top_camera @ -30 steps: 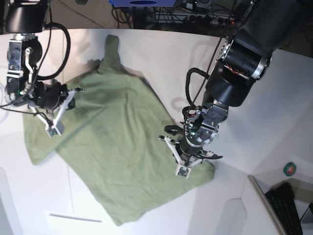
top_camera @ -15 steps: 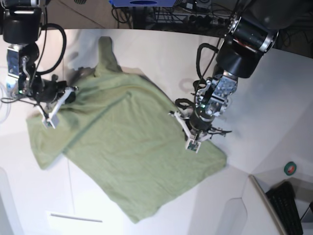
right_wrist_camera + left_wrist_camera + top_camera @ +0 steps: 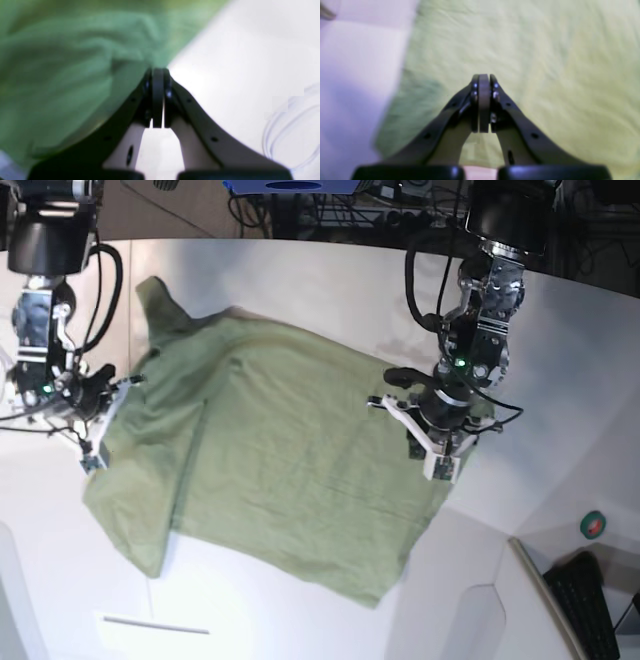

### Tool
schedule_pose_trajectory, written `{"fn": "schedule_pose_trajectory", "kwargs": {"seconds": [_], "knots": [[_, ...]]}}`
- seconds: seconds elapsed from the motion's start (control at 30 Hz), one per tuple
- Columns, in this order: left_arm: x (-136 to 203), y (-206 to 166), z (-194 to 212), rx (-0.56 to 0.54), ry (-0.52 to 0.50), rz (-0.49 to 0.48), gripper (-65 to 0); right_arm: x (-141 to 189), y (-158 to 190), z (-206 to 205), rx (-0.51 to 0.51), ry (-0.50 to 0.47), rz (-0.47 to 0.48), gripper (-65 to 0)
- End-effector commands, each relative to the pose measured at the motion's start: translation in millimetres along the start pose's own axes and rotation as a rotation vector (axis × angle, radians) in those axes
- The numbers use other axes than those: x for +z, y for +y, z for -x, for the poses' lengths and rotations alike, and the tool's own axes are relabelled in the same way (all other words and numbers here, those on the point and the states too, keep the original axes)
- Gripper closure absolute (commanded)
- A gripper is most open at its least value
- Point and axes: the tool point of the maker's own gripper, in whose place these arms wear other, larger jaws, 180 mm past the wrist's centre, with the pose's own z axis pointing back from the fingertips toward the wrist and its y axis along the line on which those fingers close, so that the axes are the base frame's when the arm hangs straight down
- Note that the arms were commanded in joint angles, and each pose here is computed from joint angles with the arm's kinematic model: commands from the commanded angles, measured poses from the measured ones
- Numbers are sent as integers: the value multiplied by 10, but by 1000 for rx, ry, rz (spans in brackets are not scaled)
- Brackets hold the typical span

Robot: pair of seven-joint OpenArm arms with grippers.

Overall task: Layout the t-shirt on the table in an organized manner, then fold the t-shirt properly
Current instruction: 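Pull the t-shirt edges apart with both grippers to stretch it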

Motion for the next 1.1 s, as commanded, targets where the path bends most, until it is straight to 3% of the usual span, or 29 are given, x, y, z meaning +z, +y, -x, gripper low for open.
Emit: {"fn": "schedule_pose_trajectory", "kwargs": {"seconds": [0.0, 0.17, 0.3, 0.43, 0.5, 0.53, 0.67, 0.87, 1.07], "knots": [[29, 185, -56, 18, -20, -44, 0, 134, -65, -141, -30, -74, 16, 0], [26, 687, 45, 121, 0, -164, 0, 355, -228, 140, -269, -124, 71, 0], [-51, 718, 53, 140, -9, -174, 0, 345, -218, 392, -363, -96, 73, 0], [-98, 633, 53, 165, -44, -167, 0, 415, -138, 500, -501, -167, -15, -293], [-109, 654, 87, 170, -49, -174, 0, 456, -73, 512, -499, -193, -89, -396], [-113, 662, 95, 171, -54, -176, 0, 469, -36, 527, -502, -195, -117, -411], [-82, 795, 110, 230, -70, -188, 0, 513, 34, 531, -526, -215, -165, -368], [65, 799, 82, 425, -131, 36, 0, 553, 78, 594, -528, -212, -174, -363], [270, 860, 292, 502, -120, 92, 0, 798, 93, 695, -469, -217, -129, -363]]}}
